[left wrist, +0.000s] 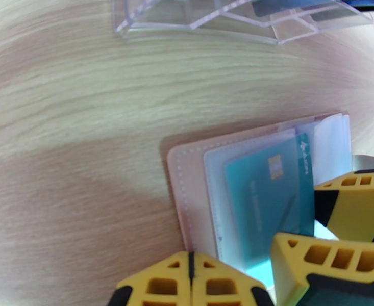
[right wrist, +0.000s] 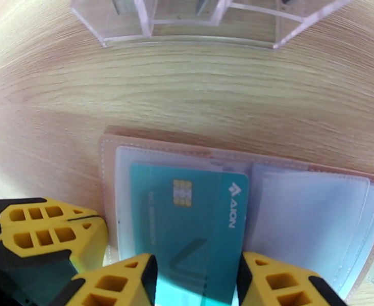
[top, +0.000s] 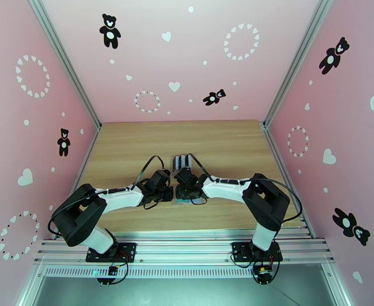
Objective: Put the credit cards into the card holder
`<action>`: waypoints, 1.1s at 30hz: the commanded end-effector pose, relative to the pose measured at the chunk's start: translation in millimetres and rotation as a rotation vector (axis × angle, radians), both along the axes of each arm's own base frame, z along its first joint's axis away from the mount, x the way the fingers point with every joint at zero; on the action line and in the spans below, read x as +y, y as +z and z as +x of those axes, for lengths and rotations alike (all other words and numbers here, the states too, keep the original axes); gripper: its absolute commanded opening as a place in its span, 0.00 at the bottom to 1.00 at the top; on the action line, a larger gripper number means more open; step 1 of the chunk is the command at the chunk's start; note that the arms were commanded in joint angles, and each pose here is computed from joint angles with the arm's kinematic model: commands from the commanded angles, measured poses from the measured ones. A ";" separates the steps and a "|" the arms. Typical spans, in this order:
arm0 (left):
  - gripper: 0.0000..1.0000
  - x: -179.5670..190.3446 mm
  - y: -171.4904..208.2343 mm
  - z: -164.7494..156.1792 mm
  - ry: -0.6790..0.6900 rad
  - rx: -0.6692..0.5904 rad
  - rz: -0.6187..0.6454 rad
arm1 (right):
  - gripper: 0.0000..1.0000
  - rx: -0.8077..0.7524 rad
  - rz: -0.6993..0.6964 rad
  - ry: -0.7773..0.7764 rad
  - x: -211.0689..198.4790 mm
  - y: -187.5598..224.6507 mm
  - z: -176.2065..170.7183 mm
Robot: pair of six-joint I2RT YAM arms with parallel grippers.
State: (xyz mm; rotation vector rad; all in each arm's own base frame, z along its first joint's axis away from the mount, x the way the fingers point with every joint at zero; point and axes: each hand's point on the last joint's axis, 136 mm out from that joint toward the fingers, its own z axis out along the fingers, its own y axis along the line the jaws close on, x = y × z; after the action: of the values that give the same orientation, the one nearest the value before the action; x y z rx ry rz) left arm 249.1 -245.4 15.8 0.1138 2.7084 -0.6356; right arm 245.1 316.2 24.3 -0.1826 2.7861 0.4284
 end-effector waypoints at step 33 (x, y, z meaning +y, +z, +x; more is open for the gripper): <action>0.15 24.9 31.2 5.9 0.002 -0.001 0.097 | 0.48 -0.072 0.015 0.022 -3.1 43.1 1.4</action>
State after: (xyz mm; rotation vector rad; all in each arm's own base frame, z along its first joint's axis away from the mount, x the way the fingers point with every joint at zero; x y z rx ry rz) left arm 248.5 -223.6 27.3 0.1258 2.7752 -0.5201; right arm 244.8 327.5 65.0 -0.2191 2.7095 0.4902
